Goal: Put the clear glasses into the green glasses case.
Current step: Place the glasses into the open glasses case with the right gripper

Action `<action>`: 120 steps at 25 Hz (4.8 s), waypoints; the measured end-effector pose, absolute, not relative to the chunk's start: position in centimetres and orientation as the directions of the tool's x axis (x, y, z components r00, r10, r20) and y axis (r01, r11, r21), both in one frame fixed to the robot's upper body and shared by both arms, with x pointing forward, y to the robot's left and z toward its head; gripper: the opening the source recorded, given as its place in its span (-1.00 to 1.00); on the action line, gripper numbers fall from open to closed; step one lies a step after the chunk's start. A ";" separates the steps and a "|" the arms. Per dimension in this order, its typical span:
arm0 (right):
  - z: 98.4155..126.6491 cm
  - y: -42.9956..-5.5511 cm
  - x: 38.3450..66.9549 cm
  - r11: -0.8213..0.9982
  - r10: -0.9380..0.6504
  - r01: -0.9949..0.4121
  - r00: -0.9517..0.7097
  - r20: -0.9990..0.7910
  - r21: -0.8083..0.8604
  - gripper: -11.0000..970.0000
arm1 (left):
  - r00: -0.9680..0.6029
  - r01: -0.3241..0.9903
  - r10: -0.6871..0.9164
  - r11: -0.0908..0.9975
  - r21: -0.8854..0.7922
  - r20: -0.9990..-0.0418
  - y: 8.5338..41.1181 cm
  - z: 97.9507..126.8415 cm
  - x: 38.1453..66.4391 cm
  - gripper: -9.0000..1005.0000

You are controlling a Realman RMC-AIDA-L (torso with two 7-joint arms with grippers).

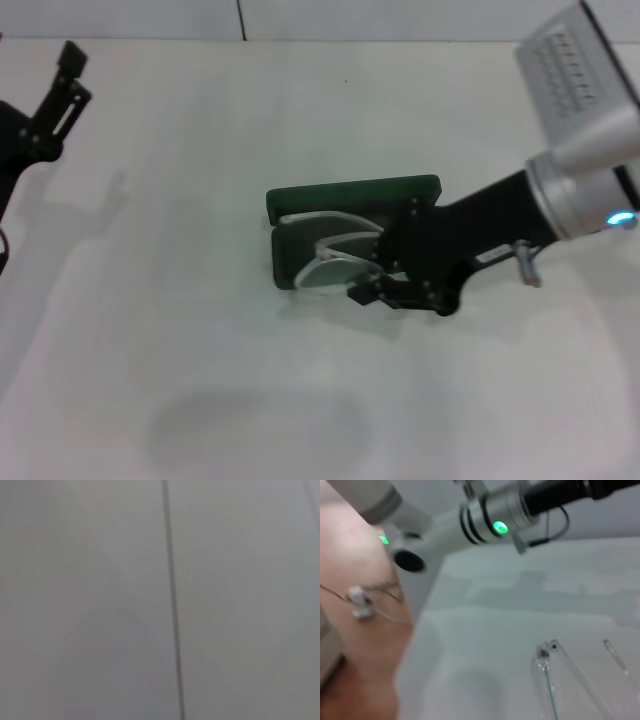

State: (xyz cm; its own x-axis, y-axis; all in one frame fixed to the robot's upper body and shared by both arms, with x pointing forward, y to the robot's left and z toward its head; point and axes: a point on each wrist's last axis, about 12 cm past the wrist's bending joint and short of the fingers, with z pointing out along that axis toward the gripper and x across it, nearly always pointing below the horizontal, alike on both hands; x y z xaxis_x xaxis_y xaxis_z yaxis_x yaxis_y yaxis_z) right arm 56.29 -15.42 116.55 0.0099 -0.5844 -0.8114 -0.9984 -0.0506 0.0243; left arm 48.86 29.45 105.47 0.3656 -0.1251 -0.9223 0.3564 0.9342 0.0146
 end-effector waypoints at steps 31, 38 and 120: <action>114.5 -7.8 56.2 -0.001 -0.898 -0.930 0.162 -0.409 -0.367 -0.70 | 0.235 0.363 -0.187 0.927 -0.092 -0.954 29.4 103.8 48.1 0.74; 113.9 -7.4 55.3 -0.015 -0.909 -0.921 0.174 -0.378 -0.388 -0.69 | 0.224 0.381 -0.187 0.920 -0.091 -0.956 29.1 103.7 48.2 0.74; 113.7 -8.9 53.6 0.058 -0.915 -0.964 0.052 -0.400 -0.258 0.11 | 0.206 0.449 -0.176 0.891 -0.066 -0.963 27.9 103.8 48.8 0.74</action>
